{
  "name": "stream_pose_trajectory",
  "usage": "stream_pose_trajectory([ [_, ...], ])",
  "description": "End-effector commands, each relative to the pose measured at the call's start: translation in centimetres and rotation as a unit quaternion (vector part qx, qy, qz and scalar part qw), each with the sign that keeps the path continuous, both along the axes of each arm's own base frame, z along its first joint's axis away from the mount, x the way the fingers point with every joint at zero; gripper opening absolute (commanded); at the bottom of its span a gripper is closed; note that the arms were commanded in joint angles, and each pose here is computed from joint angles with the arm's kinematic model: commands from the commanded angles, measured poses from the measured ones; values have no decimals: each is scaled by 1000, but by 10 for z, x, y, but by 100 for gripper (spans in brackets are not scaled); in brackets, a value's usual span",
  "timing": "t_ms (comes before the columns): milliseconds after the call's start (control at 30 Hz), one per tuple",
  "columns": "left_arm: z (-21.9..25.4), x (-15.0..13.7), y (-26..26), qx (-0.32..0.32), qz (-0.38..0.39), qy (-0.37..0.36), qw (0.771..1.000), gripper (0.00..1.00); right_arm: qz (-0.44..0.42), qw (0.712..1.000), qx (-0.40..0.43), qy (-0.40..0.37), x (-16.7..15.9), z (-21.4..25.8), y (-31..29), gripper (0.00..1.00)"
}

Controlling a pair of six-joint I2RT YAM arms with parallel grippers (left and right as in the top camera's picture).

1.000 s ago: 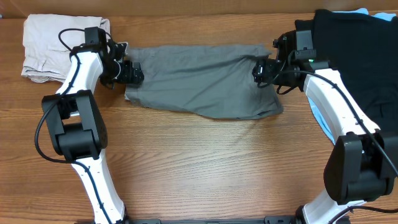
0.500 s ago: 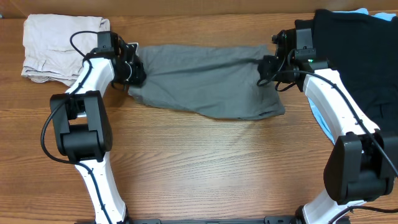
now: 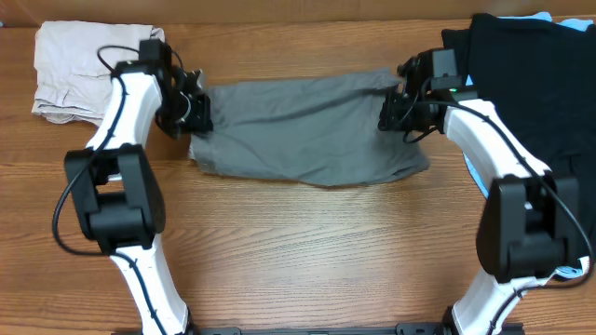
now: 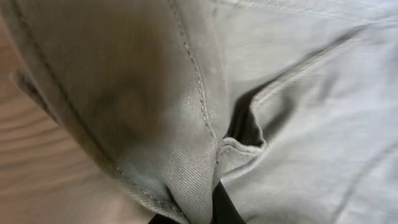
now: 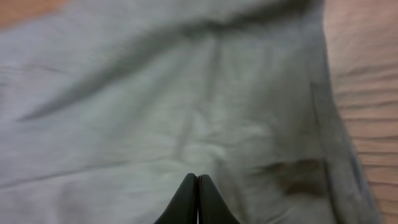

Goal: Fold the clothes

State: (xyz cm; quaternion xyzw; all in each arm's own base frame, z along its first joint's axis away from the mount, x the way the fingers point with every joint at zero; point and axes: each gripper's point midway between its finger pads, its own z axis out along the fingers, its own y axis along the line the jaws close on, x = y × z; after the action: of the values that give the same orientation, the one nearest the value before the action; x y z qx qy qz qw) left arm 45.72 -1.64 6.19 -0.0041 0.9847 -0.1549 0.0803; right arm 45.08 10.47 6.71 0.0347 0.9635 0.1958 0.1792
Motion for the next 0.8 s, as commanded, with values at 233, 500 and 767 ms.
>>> stream_pose_trajectory([
  [233,150,20,17,57,-8,-148,987,4,24,998,38,51,-14,-27,16,4],
  [500,167,22,-11,50,-39,-166,984,4,41,994,73,63,-20,-28,30,4],
  [767,146,20,-91,27,-87,-144,985,4,46,993,96,53,-16,-22,37,4],
])
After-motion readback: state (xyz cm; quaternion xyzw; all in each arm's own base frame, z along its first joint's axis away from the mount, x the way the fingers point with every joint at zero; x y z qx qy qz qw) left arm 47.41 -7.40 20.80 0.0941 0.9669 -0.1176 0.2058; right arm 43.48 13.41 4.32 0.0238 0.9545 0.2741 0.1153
